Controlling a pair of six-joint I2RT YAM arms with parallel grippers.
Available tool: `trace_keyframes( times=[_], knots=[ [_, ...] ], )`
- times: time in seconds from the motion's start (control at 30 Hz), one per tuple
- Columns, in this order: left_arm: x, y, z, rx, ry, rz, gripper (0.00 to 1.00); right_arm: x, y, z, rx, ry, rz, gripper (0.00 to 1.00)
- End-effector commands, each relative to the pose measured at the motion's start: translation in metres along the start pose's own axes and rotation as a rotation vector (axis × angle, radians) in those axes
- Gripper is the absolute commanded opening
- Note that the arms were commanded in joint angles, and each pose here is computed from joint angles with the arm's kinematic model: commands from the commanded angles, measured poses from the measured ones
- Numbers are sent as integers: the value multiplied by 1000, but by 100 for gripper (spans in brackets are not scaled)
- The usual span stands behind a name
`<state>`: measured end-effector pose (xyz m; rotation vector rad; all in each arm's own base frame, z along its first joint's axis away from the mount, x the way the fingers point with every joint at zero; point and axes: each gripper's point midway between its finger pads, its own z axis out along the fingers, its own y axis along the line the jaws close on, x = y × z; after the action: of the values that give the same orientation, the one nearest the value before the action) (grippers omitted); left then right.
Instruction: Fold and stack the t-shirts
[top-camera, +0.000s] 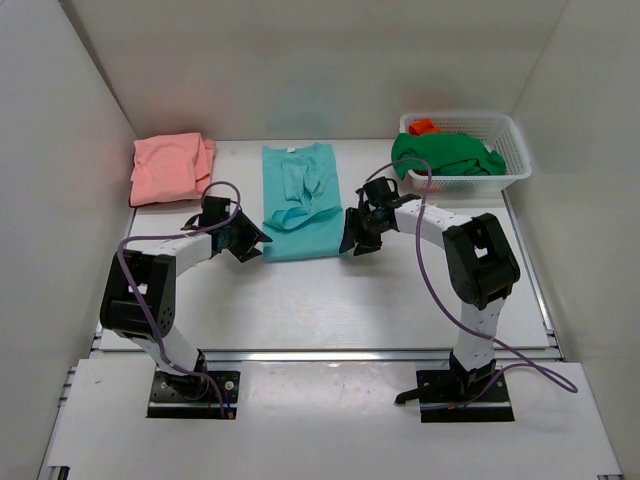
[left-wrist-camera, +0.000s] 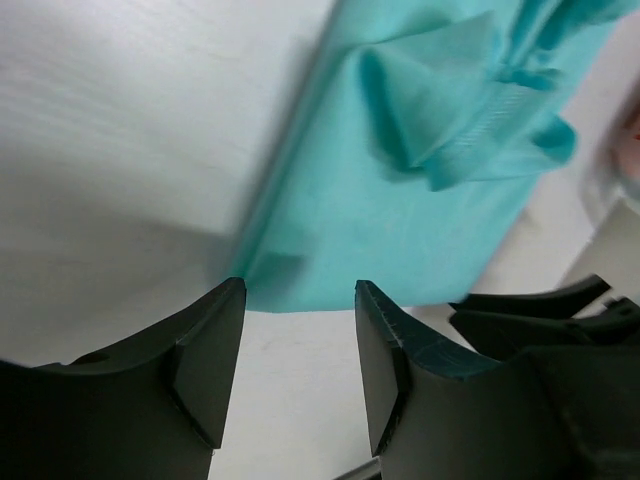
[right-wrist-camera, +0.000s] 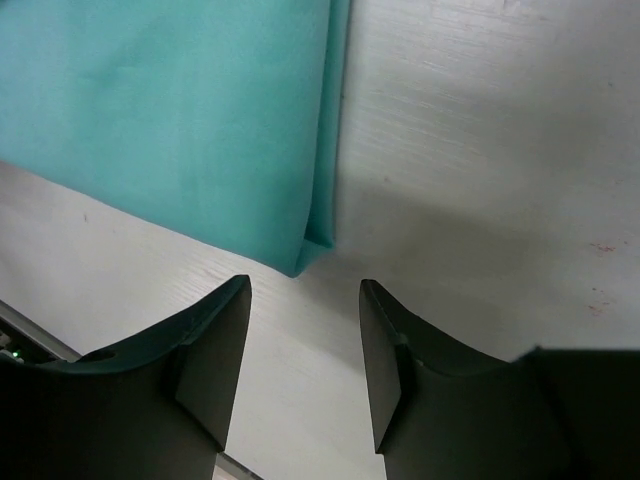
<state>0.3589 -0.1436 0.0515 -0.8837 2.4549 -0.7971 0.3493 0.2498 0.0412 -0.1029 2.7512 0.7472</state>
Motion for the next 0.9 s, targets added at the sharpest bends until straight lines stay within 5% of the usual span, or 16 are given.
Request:
trace_keyframes(
  times=[0.0, 0.47, 0.53, 0.57, 0.6, 0.67, 0.87],
  knots=[
    [-1, 8, -13, -75, -58, 62, 58, -19, 18, -11, -58, -95, -13, 45],
    [19, 21, 8, -169, -80, 39, 55, -9, 6, 16, -74, -52, 19, 45],
    [22, 21, 15, -178, -73, 43, 45, -8, 12, 21, -98, -31, 14, 34],
    [22, 20, 17, -180, -74, 43, 39, -9, 11, 23, -100, -27, 8, 14],
    [21, 16, 20, -174, -68, 54, 22, -10, 12, 20, -94, -26, 12, 0],
    [20, 15, 19, -170, -64, 55, 0, -13, 15, 15, -92, -42, -17, 0],
    [4, -14, -23, -80, -82, 37, 0, -38, 36, -40, -103, -158, -72, 0]
  ],
)
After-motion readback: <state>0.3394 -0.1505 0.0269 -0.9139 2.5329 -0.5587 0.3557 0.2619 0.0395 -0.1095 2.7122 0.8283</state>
